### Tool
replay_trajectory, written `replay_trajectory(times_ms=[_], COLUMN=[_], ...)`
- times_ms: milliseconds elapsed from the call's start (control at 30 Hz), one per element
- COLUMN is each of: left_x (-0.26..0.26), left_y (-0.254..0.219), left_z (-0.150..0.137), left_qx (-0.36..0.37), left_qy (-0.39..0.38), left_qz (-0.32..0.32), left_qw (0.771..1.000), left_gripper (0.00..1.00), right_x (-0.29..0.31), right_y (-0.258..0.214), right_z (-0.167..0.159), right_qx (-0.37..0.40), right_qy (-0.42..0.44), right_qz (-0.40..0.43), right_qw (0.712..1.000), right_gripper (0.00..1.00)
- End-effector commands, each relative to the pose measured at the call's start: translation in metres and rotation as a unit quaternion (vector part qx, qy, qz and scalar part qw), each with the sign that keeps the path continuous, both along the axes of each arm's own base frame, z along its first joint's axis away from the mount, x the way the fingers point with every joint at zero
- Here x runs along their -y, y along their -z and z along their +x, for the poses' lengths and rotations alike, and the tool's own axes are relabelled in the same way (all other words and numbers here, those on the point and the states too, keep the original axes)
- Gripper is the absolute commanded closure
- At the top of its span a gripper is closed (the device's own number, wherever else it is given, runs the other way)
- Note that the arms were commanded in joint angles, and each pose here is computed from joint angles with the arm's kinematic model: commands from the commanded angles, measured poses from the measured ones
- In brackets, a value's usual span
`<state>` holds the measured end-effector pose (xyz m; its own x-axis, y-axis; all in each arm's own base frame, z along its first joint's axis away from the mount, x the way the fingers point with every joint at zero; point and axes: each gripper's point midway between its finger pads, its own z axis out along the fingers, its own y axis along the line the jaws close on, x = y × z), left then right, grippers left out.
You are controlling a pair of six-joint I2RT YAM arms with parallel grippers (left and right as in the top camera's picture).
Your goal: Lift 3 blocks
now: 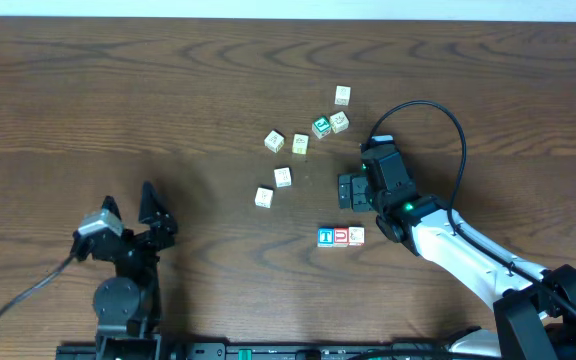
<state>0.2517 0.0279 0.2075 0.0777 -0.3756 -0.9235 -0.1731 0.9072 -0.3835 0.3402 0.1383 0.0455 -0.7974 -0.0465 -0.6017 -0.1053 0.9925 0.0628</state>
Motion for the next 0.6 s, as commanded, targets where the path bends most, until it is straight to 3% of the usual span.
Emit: replay_trajectory(times_ms=[0, 167, 567], left_x=[-0.001, -0.008, -0.005], left_y=[0.023, 0.053, 0.068], left_z=[-0.005, -0.009, -0.011], left_qx=[0.0, -0.03, -0.072], left_qy=[-0.001, -0.019, -0.004], left_qz=[-0.021, -0.064, -0.02], left_qw=[1.0, 0.997, 0.997], left_gripper=[0.27, 0.27, 0.27], right_x=[0.003, 0.003, 0.003], right_y=[-0.002, -0.002, -0.002], right_z=[0.004, 0.004, 0.004], right_qx=[0.004, 0.004, 0.004], right_qy=[0.001, 0.001, 0.001], right_qz=[-0.002, -0.003, -0.003], right_qw=[1.0, 1.0, 1.0], right_gripper=[0.01, 0.01, 0.01])
